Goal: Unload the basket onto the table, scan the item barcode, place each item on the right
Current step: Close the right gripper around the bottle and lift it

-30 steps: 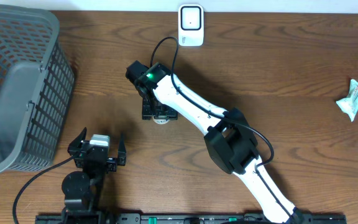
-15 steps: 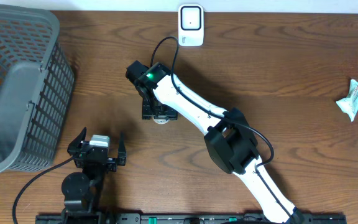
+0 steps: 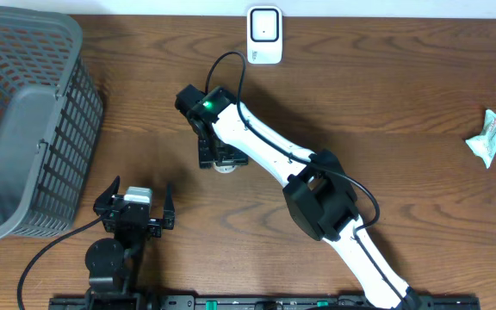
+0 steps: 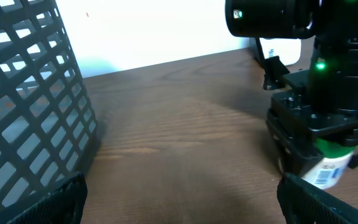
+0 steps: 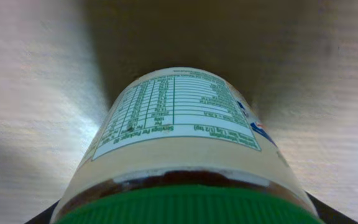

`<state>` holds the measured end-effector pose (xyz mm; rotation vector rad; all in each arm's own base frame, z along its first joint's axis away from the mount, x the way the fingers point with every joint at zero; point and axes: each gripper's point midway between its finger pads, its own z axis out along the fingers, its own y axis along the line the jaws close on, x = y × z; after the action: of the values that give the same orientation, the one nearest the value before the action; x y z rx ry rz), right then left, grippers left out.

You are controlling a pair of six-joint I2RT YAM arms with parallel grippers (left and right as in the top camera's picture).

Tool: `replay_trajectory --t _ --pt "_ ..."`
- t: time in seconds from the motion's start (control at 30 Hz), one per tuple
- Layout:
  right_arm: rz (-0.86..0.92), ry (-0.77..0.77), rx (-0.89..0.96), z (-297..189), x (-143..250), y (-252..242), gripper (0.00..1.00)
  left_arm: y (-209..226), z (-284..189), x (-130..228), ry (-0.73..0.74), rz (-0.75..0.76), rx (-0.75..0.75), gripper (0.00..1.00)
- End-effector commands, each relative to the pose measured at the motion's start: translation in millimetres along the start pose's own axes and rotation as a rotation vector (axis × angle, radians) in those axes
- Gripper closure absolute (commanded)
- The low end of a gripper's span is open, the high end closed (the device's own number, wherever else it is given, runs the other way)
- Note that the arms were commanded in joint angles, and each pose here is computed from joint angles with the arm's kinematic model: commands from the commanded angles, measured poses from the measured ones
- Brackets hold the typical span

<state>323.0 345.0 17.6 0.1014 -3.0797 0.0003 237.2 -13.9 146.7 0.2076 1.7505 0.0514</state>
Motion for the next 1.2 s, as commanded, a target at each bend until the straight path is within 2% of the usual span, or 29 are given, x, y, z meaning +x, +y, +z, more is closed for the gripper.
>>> replay_trajectory --t 0.0,0.13,0.33,0.5,0.57,0.8,1.0,1.17 --pt "-0.044 0.048 0.046 -3 6 -19 0.59 -5 2 10 0.014 0.004 0.023 0.02" --pt "-0.033 0.090 0.067 -17 13 -35 0.59 -5 2 10 0.014 0.004 0.023 0.02" --pt "-0.138 0.197 -0.036 -29 29 -33 0.59 -5 2 10 0.014 0.004 0.023 0.02" --pt "-0.163 0.055 0.043 -25 -2 -44 0.56 -5 2 10 0.014 0.004 0.023 0.02" --pt "-0.164 -0.001 0.060 -25 -13 -43 0.52 -5 2 10 0.014 0.004 0.023 0.02" --pt "-0.162 -0.026 0.043 -24 -14 -32 0.25 -5 2 10 0.014 0.004 0.023 0.02" --pt "-0.146 -0.044 0.029 -24 -18 -28 0.16 -5 2 10 0.014 0.004 0.023 0.02" --pt "-0.091 -0.063 0.040 -23 -22 -30 0.17 -5 2 10 0.014 0.004 0.023 0.02"
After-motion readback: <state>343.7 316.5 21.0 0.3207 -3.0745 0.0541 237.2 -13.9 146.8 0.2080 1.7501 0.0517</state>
